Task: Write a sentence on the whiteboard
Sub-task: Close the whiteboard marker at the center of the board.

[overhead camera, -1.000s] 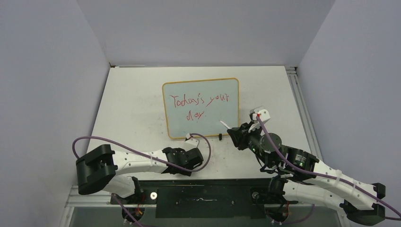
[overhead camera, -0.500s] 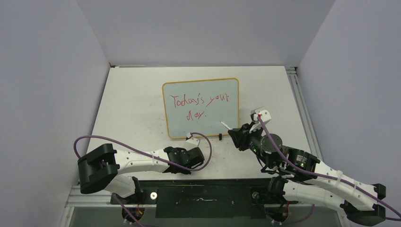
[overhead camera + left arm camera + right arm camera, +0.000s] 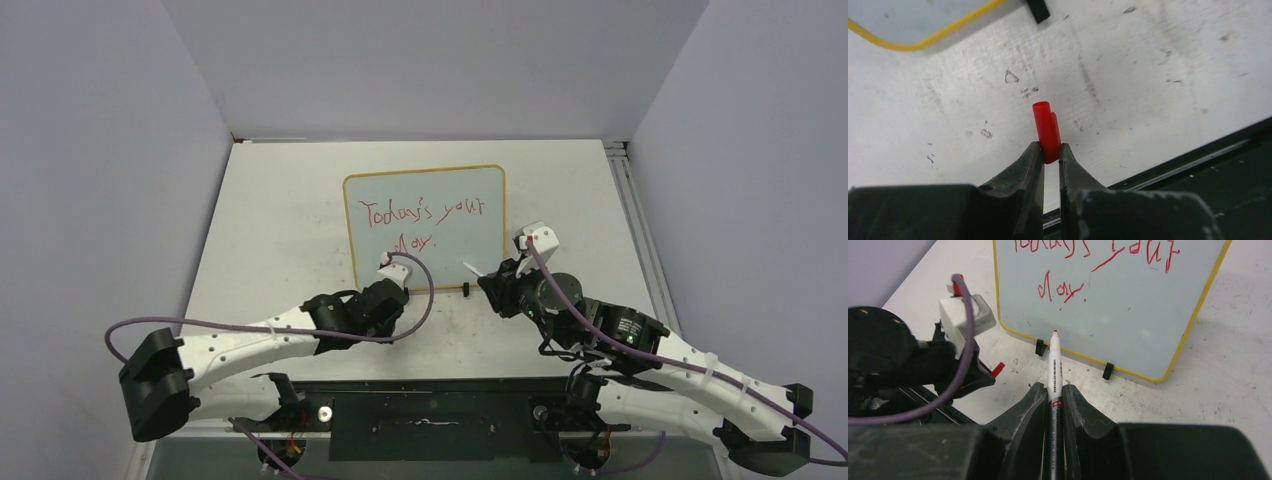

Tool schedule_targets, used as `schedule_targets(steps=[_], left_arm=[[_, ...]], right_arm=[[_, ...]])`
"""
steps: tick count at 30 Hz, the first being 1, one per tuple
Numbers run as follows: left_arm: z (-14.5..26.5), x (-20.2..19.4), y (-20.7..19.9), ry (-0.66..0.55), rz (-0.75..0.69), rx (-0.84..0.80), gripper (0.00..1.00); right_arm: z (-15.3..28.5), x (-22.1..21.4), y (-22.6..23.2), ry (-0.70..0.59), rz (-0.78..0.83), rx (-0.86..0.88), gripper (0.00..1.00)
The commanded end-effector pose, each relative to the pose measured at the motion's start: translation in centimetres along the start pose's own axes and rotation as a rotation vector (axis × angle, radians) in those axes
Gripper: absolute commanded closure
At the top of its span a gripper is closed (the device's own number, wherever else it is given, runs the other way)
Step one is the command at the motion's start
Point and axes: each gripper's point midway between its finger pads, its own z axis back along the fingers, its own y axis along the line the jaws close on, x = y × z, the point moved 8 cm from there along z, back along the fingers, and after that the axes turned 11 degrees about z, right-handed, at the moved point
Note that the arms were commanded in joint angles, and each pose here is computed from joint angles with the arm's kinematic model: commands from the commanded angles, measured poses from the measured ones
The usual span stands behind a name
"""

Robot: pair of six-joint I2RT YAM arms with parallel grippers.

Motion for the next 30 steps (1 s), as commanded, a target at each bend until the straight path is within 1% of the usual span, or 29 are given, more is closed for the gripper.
schedule_targets(steps=[1,3,5,7,10,12,14,15,17,21,24,27,30], left_arm=[[4.1,4.6,-1.2,-0.166,-0.083,-0.223,1.00],[4.9,5.9,0.2,-0.205,-0.072,-0.212,1.00],[5.1,7.1,1.8,-0.213,-0.059,-0.209,1.00],[5.5,8.1,2.7,-0.226,-0.070,-0.256,1.00],[6.7,8.9,2.6,-0.290,-0.183,-0.371,1.00],[7.0,8.7,2.5,-0.314,-0.265,-0.428,1.00],[7.3,8.2,2.2,-0.312,-0.330,-0.501,1.00],[7.5,8.0,2.0,-0.314,-0.340,-0.534,1.00],[8.0,7.7,1.3,-0.310,-0.363,-0.629,1.00],[8.2,6.6,0.2,-0.260,-0.401,-0.745,1.00],[8.0,5.8,-0.6,-0.215,-0.431,-0.776,1.00],[7.7,5.0,-1.4,-0.169,-0.490,-0.804,1.00],[7.6,4.3,-1.9,-0.149,-0.516,-0.811,1.00]], right_arm=[[-0.6,1.7,0.2,0.015,0.015,0.058,0.95],[-1.5,1.9,-0.5,0.040,0.003,0.091,0.95],[-2.2,2.2,-1.3,0.045,-0.013,0.130,0.95],[-2.8,2.6,-1.9,0.054,-0.030,0.204,0.95],[-3.4,3.1,-2.6,0.062,-0.062,0.340,0.95],[-3.4,3.4,-3.0,0.053,-0.070,0.405,0.95],[-3.5,3.3,-3.5,0.051,-0.069,0.417,0.95],[-3.6,3.0,-3.8,0.065,-0.075,0.416,0.95],[-4.0,2.3,-3.6,0.103,-0.090,0.464,0.95],[-4.0,1.6,-2.4,0.138,-0.132,0.626,0.95],[-3.7,1.2,-1.9,0.160,-0.144,0.706,0.95],[-3.8,0.2,-1.7,0.201,-0.151,0.760,0.95],[-3.8,-0.6,-1.4,0.229,-0.165,0.817,0.95]])
